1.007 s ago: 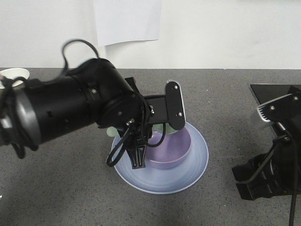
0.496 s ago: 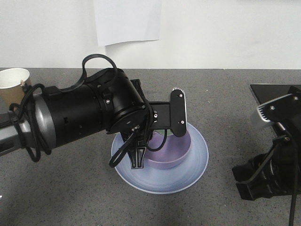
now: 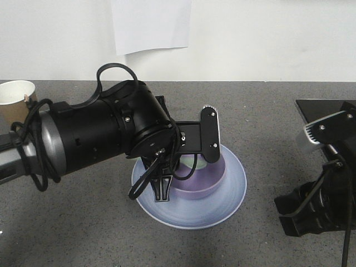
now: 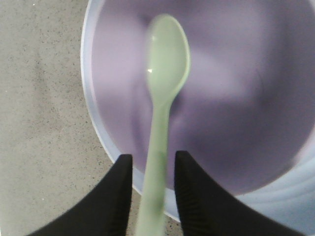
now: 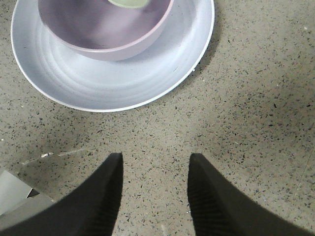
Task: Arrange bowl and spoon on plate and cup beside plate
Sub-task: 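Lower the spoon into the bowl and release it from the left gripper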
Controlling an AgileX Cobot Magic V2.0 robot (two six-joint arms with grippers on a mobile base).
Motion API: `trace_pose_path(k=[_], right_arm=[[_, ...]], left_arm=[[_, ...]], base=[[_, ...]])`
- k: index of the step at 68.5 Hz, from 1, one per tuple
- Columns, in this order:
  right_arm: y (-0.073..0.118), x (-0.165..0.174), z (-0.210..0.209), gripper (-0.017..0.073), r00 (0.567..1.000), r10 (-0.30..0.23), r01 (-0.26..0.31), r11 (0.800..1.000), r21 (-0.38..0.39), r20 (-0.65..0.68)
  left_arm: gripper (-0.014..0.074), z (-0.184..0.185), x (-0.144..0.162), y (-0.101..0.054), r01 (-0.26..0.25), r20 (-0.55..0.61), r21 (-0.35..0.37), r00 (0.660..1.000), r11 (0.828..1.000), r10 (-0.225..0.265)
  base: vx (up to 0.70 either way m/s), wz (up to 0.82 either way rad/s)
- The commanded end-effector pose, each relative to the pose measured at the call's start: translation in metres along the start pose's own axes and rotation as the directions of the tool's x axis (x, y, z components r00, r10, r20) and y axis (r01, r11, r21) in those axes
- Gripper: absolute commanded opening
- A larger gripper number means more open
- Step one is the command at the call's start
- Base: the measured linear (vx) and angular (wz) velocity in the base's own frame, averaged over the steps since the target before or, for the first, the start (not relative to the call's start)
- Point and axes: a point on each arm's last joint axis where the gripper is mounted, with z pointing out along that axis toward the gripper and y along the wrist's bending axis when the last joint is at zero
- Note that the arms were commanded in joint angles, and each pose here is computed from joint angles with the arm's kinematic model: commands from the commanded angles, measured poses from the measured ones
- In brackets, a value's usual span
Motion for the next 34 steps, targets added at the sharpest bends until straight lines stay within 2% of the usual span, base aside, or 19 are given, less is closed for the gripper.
trace_pose_path(k=[1, 24, 34], right_arm=[[0.0003, -0.0087, -0.0084, 0.0302, 0.997, -0.01, 0.01, 1.0, 0.005, 0.078], [0.0003, -0.0087, -0.0084, 0.0302, 0.997, -0.01, 0.01, 1.0, 0.005, 0.078], [0.0003, -0.0086, -0.0084, 0.0302, 0.997, -0.01, 0.01, 1.0, 0.005, 0.077]], left_arm=[[0.027, -0.0248, -0.0029, 0.0119, 0.022, 0.073, -0.063, 0.997, 0.998, -0.017], [0.0292, -0.0248, -0.0027, 0.0118, 0.036, 0.072, -0.061, 0.997, 0.998, -0.032], [0.0292, -0.0247, -0.0025, 0.0122, 0.079, 0.074, -0.06, 0.994, 0.995, -0.074]], base=[[0.0, 0.0], [0.0, 0.0], [0.0, 0.0]])
